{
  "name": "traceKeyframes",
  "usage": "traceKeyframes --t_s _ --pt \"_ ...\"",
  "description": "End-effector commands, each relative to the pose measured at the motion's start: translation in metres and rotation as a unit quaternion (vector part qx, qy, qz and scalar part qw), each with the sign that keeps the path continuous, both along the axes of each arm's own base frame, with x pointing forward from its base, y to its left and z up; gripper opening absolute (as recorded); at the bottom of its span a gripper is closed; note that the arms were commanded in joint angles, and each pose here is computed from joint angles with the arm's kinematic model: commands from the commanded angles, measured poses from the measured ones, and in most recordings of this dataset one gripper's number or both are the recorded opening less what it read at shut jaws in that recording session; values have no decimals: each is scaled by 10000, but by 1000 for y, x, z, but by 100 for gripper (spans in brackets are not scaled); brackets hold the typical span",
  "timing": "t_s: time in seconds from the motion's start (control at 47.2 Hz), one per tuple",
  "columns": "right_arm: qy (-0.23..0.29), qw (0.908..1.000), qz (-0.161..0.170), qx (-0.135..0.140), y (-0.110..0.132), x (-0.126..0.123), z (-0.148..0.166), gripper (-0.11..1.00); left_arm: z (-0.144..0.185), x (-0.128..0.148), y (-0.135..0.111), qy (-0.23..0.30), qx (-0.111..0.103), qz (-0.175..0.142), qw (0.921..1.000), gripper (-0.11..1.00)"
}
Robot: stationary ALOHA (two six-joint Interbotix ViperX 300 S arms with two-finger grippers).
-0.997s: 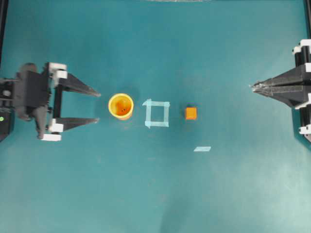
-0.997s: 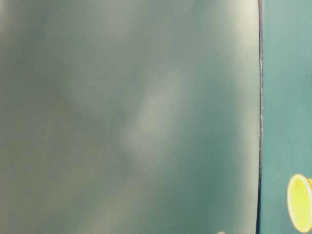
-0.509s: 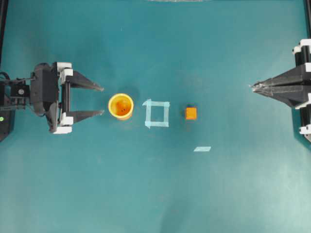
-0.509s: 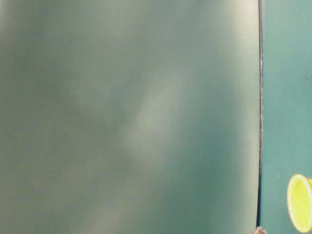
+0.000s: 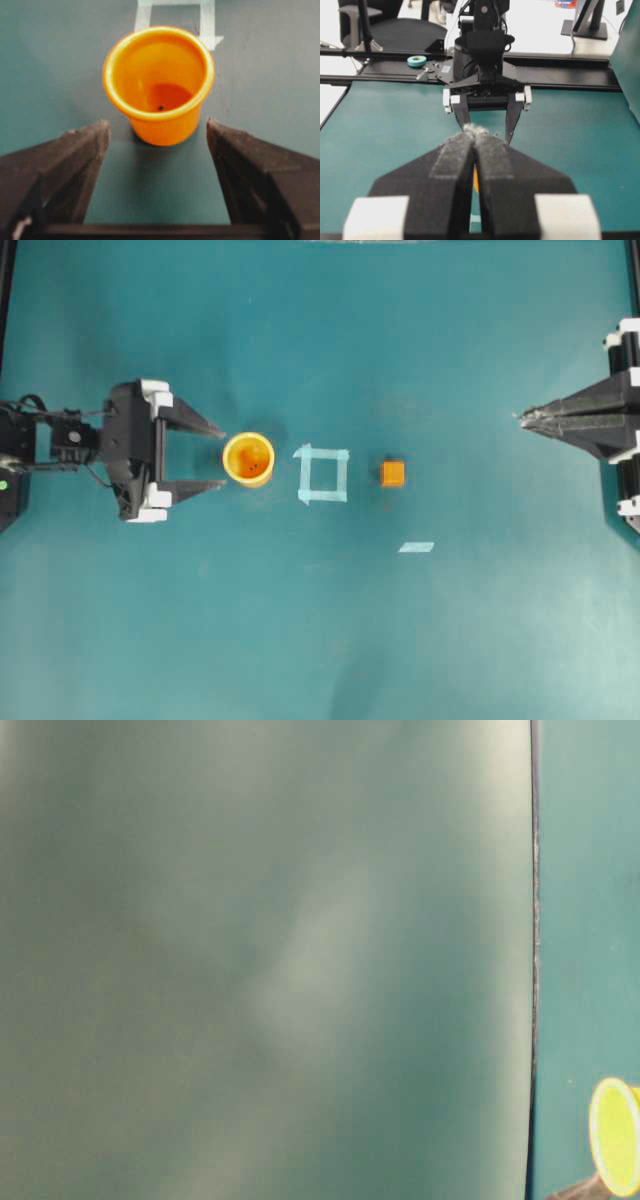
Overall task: Move the cup forward with left arm.
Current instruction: 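Advance the left gripper around the orange cup and close on it, then drag the held orange cup downward toward the near table edge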
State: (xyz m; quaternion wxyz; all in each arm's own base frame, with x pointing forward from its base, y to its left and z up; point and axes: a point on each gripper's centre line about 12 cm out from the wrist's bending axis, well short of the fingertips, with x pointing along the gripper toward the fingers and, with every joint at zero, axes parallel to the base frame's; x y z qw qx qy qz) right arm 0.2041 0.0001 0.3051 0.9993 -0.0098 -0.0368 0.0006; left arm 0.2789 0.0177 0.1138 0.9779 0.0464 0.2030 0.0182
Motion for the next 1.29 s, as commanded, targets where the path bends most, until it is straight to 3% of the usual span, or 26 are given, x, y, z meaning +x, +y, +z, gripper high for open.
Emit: traceKeyframes --t_s 0.0,0.551,0.827,0.975,1.272 --pt "-161 9999 -6 -8 0 2 14 0 5 9 -1 -107 7 -41 9999 77" --pt "-169 9999 -7 -23 0 3 20 0 -7 42 1 -122 10 -38 9999 77" --pt "-107 9999 -8 -23 0 3 18 0 -9 43 1 -91 18 -48 9999 75" --pt "-92 10000 -8 -23 0 3 18 0 -9 41 0 -90 39 -57 9999 65" --pt "-100 9999 -7 -16 0 3 18 0 0 41 -5 -213 35 -131 9997 65"
